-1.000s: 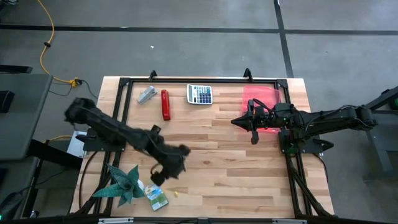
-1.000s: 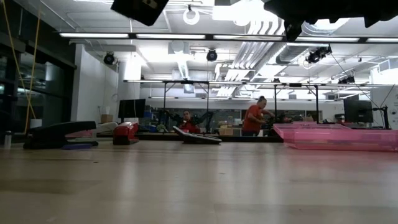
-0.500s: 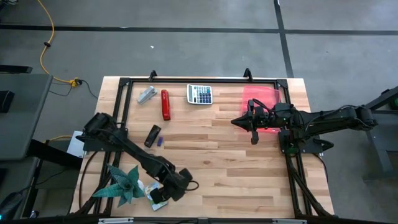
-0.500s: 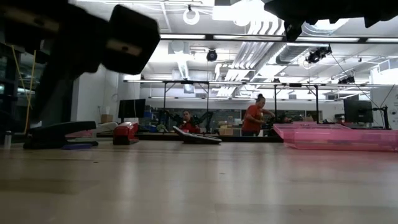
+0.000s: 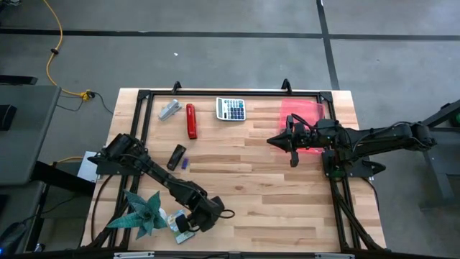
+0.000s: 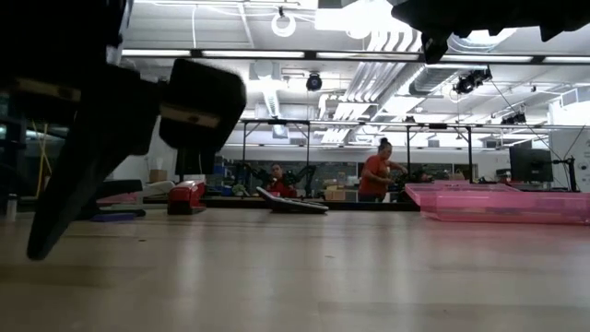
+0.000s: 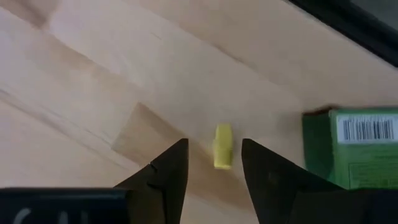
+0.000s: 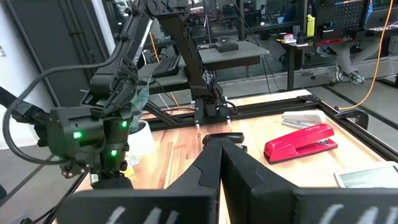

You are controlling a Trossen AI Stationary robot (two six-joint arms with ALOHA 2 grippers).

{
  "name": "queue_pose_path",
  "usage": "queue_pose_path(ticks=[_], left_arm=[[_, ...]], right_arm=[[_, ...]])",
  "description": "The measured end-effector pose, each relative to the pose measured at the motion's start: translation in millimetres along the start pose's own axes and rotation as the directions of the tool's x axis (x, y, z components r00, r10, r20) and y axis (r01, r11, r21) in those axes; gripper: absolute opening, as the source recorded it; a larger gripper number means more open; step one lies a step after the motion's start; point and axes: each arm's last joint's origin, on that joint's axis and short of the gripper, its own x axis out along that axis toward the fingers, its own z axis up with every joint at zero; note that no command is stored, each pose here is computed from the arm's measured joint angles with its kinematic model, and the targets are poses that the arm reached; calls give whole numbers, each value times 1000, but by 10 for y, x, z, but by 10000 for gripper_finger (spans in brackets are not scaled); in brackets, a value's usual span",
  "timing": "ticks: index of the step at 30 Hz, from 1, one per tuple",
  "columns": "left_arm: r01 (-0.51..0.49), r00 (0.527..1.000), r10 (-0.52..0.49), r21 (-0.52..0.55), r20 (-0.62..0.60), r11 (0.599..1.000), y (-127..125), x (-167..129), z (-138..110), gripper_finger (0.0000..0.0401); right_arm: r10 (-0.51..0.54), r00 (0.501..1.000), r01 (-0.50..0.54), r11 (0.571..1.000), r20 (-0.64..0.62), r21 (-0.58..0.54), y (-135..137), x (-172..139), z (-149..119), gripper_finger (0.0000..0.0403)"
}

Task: Pack school essentials
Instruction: Put the yellow eraser into the pink supply box

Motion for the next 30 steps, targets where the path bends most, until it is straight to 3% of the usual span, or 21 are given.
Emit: queue_pose_path(ticks=[14,22,30], left_arm=[[18,1000,-18,23,-16,1000,-7,89,-15,83],[29,999,-29,-15,-20,999,6,38,-42,9],[-17,1000,19,-127,13,992,165,-504,-137,2]], right_arm=[[-6,1000,6,1000,-8,0,-2,0,-8,0],[-9,1000,9,1000,-6,1,-3,0,-7,0],[2,1000,-2,1000,5,1,1,0,4,0]])
